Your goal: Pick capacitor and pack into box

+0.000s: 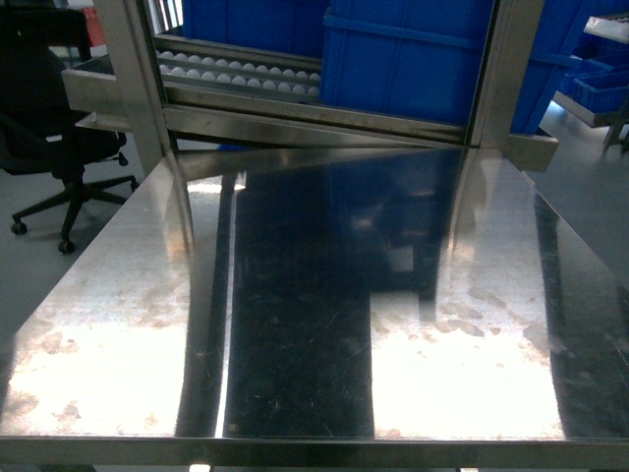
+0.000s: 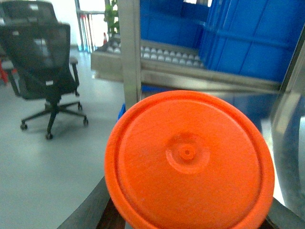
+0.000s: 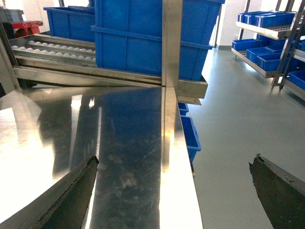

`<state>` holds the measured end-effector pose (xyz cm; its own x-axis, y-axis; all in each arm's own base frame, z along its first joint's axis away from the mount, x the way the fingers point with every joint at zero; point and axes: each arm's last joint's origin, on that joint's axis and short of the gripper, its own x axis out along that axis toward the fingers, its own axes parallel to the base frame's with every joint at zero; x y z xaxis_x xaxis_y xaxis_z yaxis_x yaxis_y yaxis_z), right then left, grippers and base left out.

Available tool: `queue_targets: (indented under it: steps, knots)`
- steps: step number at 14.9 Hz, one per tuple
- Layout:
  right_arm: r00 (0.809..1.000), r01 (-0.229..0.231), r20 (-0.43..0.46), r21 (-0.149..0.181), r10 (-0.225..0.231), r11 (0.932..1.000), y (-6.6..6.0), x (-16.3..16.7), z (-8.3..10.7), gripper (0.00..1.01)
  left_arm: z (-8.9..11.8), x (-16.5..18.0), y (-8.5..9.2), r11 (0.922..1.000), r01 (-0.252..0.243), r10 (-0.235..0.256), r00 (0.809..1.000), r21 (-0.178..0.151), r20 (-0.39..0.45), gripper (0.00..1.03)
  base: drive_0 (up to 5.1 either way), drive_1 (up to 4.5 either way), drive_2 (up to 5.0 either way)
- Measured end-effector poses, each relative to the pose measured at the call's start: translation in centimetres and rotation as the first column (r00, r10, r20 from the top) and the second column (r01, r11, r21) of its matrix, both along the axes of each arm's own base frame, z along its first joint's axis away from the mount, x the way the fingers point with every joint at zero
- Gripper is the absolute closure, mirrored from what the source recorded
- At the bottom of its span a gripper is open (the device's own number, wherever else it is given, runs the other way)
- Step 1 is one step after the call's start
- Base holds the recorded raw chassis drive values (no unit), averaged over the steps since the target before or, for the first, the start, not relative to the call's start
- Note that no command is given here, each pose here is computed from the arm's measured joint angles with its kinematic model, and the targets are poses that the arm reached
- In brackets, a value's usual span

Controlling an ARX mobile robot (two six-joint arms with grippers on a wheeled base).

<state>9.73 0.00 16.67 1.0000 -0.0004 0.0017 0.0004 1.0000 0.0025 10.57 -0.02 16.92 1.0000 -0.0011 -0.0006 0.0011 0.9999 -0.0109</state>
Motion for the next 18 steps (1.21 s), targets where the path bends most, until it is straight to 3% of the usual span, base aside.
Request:
queue_targets:
  steps: [1,3,18]
  knots:
    - [1.000,0.001,0.000,0.000,-0.001,1.0000,0.00,0.00,0.00,0.03,-0.48,-0.42,0.00,1.0000,0.002,-0.002,0.999,0.000,-0.039,0.59,0.0,0.00,0.0]
    - [1.000,-0.001,0.000,0.000,0.001,1.0000,0.00,0.00,0.00,0.03,0.06,-0.84,0.01,1.0000,-0.002,0.002,1.000,0.000,0.017,0.59,0.0,0.00,0.0]
    - [1.000,0.000,0.000,0.000,0.000,1.0000,0.00,0.00,0.00,0.03,-0.24,-0.82,0.00,1.0000,0.000,0.000,1.000,0.000,-0.003,0.59,0.0,0.00,0.0]
